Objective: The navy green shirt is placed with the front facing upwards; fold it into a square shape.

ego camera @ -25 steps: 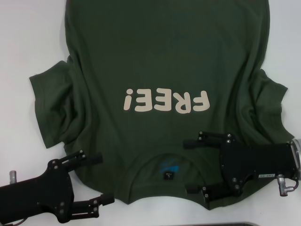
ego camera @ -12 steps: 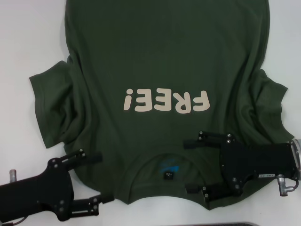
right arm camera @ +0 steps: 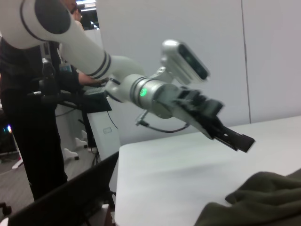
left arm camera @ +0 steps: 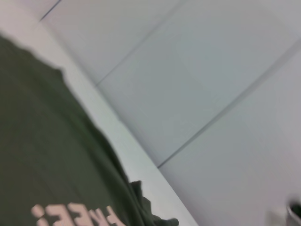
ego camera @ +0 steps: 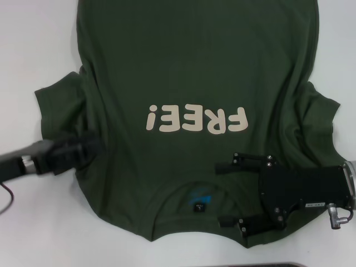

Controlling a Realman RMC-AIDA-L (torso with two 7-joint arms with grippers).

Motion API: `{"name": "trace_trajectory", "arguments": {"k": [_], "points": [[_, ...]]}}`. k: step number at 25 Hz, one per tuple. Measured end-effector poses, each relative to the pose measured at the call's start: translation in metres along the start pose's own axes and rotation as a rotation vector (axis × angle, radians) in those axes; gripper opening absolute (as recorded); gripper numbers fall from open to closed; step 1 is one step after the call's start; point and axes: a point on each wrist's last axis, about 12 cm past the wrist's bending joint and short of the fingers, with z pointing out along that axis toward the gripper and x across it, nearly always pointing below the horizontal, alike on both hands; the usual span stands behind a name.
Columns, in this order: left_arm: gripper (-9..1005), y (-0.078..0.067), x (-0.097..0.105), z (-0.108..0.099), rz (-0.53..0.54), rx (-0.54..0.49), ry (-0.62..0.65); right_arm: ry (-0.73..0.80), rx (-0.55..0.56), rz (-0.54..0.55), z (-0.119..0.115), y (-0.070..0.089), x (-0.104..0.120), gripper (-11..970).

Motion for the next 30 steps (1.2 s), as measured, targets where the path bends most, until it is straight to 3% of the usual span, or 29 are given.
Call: {"name": "trace_trajectory", "arguments": {"k": [5,12,17,30], "points": [[896,0.009,-0.027,-0.012,-0.274,-0.09,0.01,-0.009,-0.007,-0.007,-0.001,-0.001,-0.003,941],[895,0.021,-0.046,-0.025,-0.44,-0.254,-0.019,-0.006,-0.009,-0.015,0.0,-0.004,-0.005,941],[894,0.031,-0.055,-0.028,-0.492,-0.365,0.008,-0.007,-0.011,-0.012,0.001,-0.004,-0.004,941],[892,0.035,-0.065,-0.036,-0.534,-0.461,0.041,-0.006,-0.007,-0.011,0.001,-0.004,-0.004,942]]}}
